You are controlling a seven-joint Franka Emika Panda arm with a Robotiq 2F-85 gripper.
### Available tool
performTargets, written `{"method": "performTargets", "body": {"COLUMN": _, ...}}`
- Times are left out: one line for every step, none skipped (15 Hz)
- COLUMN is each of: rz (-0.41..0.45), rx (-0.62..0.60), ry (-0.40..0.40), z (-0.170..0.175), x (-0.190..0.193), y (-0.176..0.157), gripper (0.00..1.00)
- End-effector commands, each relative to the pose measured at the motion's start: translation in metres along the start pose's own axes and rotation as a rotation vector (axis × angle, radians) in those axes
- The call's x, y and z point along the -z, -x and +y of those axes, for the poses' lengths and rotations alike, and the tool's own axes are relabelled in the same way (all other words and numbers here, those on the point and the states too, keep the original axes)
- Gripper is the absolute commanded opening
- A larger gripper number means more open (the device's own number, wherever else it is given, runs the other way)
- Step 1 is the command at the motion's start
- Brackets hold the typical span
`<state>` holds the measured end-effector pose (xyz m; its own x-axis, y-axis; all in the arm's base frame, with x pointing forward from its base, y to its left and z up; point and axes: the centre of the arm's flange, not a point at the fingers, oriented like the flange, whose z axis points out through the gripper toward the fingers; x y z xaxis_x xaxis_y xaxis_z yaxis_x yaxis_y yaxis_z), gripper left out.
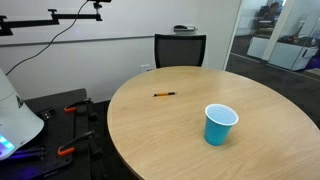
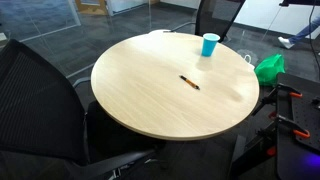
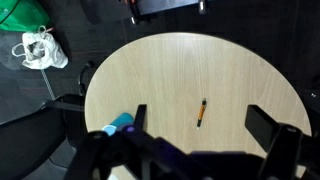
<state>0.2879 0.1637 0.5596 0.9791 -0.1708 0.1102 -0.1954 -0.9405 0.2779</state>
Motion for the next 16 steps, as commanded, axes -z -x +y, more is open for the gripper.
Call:
{"method": "performTargets", "body": {"rz": 0.000, "rx": 0.000, "ry": 0.000, "z": 0.000, "x": 0.000, "y": 0.000, "gripper": 1.00}}
{"method": "performTargets", "body": {"rz": 0.000, "rx": 0.000, "ry": 0.000, "z": 0.000, "x": 0.000, "y": 0.000, "gripper": 1.00}}
{"method": "performTargets", "body": {"rz": 0.000, "rx": 0.000, "ry": 0.000, "z": 0.000, "x": 0.000, "y": 0.000, "gripper": 1.00}}
{"method": "performTargets", "body": {"rz": 0.000, "rx": 0.000, "ry": 0.000, "z": 0.000, "x": 0.000, "y": 0.000, "gripper": 1.00}}
{"method": "performTargets", "body": {"rz": 0.000, "rx": 0.000, "ry": 0.000, "z": 0.000, "x": 0.000, "y": 0.000, "gripper": 1.00}}
{"method": "performTargets", "body": {"rz": 0.000, "rx": 0.000, "ry": 0.000, "z": 0.000, "x": 0.000, "y": 0.000, "gripper": 1.00}}
{"method": "performTargets", "body": {"rz": 0.009, "rx": 0.002, "ry": 0.004, "z": 0.000, "x": 0.001, "y": -0.001, "gripper": 1.00}}
{"method": "performTargets", "body": {"rz": 0.021, "rx": -0.005, "ry": 0.009, "z": 0.003, "x": 0.003, "y": -0.003, "gripper": 1.00}}
{"method": "performTargets", "body": {"rz": 0.031, "rx": -0.006, "ry": 0.010, "z": 0.006, "x": 0.005, "y": -0.006, "gripper": 1.00}}
{"method": "performTargets", "body": {"rz": 0.040, "rx": -0.013, "ry": 0.012, "z": 0.011, "x": 0.008, "y": -0.009, "gripper": 1.00}}
{"method": "performTargets", "body": {"rz": 0.049, "rx": -0.016, "ry": 0.015, "z": 0.018, "x": 0.012, "y": -0.014, "gripper": 1.00}}
{"method": "performTargets", "body": {"rz": 0.056, "rx": -0.025, "ry": 0.017, "z": 0.024, "x": 0.015, "y": -0.018, "gripper": 1.00}}
{"method": "performTargets", "body": {"rz": 0.060, "rx": -0.032, "ry": 0.019, "z": 0.033, "x": 0.019, "y": -0.024, "gripper": 1.00}}
{"method": "performTargets", "body": {"rz": 0.068, "rx": -0.041, "ry": 0.023, "z": 0.041, "x": 0.022, "y": -0.029, "gripper": 1.00}}
{"method": "performTargets", "body": {"rz": 0.068, "rx": -0.051, "ry": 0.022, "z": 0.051, "x": 0.025, "y": -0.035, "gripper": 1.00}}
{"method": "performTargets", "body": {"rz": 0.074, "rx": -0.058, "ry": 0.026, "z": 0.061, "x": 0.028, "y": -0.040, "gripper": 1.00}}
